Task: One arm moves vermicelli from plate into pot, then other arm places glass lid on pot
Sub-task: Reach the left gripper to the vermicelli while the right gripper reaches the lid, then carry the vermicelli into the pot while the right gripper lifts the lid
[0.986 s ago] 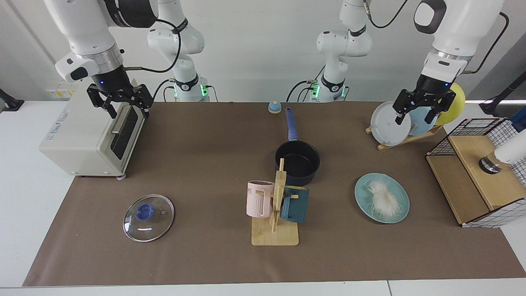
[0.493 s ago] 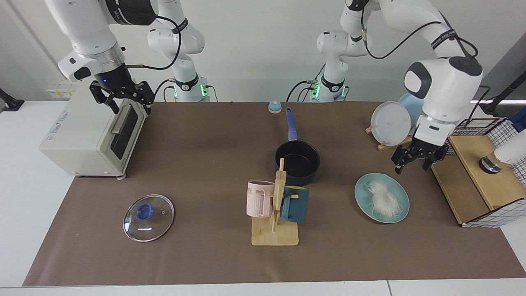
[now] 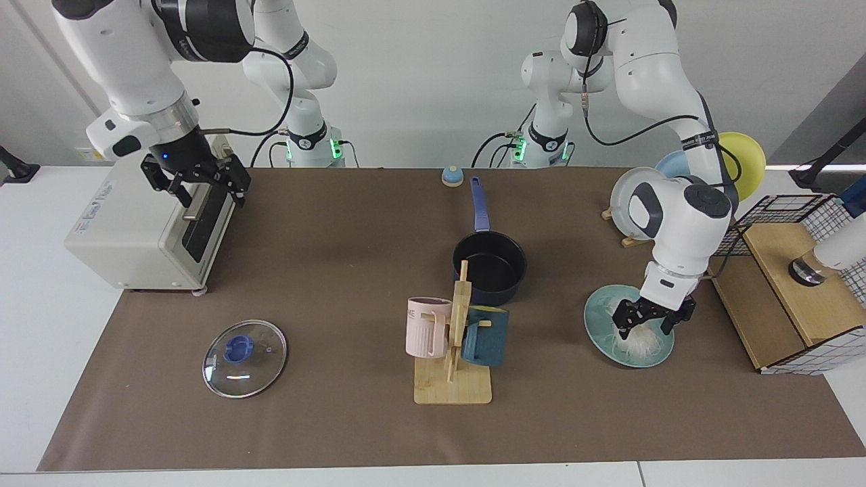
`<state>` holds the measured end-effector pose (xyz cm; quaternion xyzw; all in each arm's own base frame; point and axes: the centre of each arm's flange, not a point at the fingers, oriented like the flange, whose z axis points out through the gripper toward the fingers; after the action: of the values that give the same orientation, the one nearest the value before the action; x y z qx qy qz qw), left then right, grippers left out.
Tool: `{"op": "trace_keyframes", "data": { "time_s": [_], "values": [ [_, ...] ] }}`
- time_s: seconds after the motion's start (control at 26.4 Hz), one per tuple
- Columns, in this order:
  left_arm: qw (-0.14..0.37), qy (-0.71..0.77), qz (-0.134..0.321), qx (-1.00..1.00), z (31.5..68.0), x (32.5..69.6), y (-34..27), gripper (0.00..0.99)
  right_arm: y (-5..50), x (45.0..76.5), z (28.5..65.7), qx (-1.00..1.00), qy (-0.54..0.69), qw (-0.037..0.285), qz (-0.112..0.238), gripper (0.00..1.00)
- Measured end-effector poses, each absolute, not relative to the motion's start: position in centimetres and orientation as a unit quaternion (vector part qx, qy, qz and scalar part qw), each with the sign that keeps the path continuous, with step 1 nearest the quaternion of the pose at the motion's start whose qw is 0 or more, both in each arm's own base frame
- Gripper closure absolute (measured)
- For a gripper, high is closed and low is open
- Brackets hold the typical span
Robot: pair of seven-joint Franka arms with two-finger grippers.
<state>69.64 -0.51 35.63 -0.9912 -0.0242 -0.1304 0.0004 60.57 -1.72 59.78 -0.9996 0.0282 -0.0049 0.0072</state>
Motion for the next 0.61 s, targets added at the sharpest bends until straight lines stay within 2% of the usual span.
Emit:
{"op": "trace_keyframes", "data": {
  "time_s": [0.15,0.27,0.38,0.61],
  "values": [
    [-0.004,-0.025,-0.119,-0.993,34.3,69.5,-0.7,0.000,-2.2,65.1,56.4,-0.999,0.030,0.012,0.004,0.00],
    [-0.002,-0.015,-0.107,-0.994,32.9,69.1,-0.4,0.000,-2.8,69.0,52.1,-0.999,0.033,0.015,0.011,0.00],
    [-0.001,-0.010,-0.100,-0.995,32.2,68.9,-0.1,0.000,-3.1,71.9,47.8,-0.999,0.035,0.018,0.004,0.00],
    [-0.002,-0.009,-0.094,-0.995,31.7,68.6,-0.3,0.009,-3.5,74.9,41.2,-0.999,0.037,0.019,0.007,0.00]
  ]
}}
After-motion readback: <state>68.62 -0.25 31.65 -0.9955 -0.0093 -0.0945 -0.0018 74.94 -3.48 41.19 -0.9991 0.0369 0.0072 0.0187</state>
